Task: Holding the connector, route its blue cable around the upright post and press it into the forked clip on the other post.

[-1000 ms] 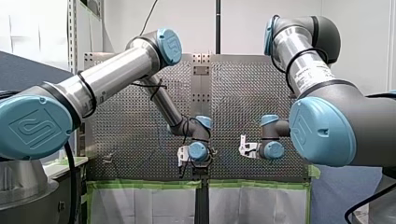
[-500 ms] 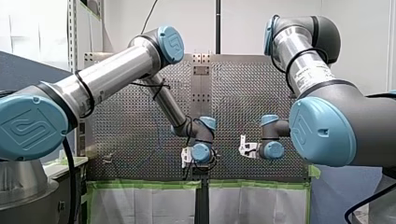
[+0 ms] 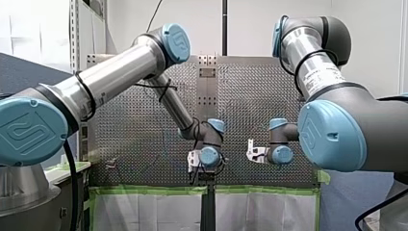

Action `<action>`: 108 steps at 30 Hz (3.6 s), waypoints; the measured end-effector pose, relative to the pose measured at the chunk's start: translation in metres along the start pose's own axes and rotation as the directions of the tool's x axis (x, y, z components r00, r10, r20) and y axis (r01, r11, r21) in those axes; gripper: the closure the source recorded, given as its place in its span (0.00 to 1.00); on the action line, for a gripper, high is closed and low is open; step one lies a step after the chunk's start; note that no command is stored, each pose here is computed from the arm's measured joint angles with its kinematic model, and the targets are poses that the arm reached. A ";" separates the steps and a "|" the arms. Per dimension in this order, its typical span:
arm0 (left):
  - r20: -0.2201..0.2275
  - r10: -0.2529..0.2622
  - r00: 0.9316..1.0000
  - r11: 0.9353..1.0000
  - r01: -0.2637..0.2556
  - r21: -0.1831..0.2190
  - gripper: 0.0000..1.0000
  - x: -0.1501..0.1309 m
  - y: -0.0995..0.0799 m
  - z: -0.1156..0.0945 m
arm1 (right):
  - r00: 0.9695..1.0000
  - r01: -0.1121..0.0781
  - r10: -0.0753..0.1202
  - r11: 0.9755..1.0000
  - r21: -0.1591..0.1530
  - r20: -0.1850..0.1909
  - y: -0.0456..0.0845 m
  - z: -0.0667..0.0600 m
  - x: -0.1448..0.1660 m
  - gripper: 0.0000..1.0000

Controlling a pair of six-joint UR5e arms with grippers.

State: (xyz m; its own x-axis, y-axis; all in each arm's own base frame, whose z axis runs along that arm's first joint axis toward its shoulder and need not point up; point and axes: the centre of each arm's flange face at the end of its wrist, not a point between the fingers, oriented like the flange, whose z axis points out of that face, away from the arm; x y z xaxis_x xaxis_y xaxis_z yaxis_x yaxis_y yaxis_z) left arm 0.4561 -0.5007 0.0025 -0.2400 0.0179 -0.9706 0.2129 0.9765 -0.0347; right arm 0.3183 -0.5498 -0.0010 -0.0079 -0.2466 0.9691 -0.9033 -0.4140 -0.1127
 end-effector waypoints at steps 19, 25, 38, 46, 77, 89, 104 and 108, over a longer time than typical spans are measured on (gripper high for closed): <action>0.002 -0.022 1.000 1.000 0.022 0.016 0.00 -0.005 0.003 -0.003 | 1.000 0.000 0.000 1.000 0.002 0.000 -0.001 0.000 0.000 1.00; 0.003 -0.023 1.000 0.999 0.023 0.026 0.00 -0.005 0.002 -0.003 | 1.000 0.000 0.000 1.000 0.004 0.002 -0.002 0.000 0.000 1.00; 0.046 -0.002 0.999 1.000 0.002 0.009 0.00 -0.020 -0.003 -0.022 | 1.000 0.000 0.000 1.000 0.001 0.002 0.000 0.000 0.000 1.00; 0.116 -0.077 0.990 0.997 0.078 -0.008 0.00 -0.046 0.004 -0.041 | 1.000 -0.003 0.003 1.000 0.001 0.000 0.000 0.000 0.000 1.00; 0.095 -0.315 0.944 0.949 0.314 0.017 0.00 -0.096 0.048 -0.132 | 1.000 -0.009 0.009 1.000 0.003 0.013 -0.002 -0.001 -0.002 1.00; 0.129 -0.381 0.915 0.924 0.380 0.032 0.00 -0.112 0.064 -0.162 | 1.000 -0.008 0.008 1.000 0.005 0.009 -0.003 -0.001 -0.001 1.00; 0.212 -0.474 0.855 0.880 0.469 0.076 0.00 -0.135 0.093 -0.193 | 1.000 -0.008 0.008 1.000 0.007 0.009 -0.004 -0.001 -0.001 1.00; 0.243 -0.479 0.844 0.877 0.473 0.088 0.00 -0.141 0.101 -0.202 | 1.000 -0.008 0.008 1.000 0.007 0.011 -0.005 -0.001 -0.002 1.00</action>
State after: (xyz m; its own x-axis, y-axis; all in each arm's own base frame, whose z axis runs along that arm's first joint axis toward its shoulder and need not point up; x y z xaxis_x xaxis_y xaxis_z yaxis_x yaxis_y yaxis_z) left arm 0.3200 -0.3610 0.1841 -0.0747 -0.5047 -0.8600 0.1564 0.8458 -0.5100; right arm 0.3219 -0.5465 -0.0016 -0.0103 -0.2590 0.9658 -0.9000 -0.4186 -0.1218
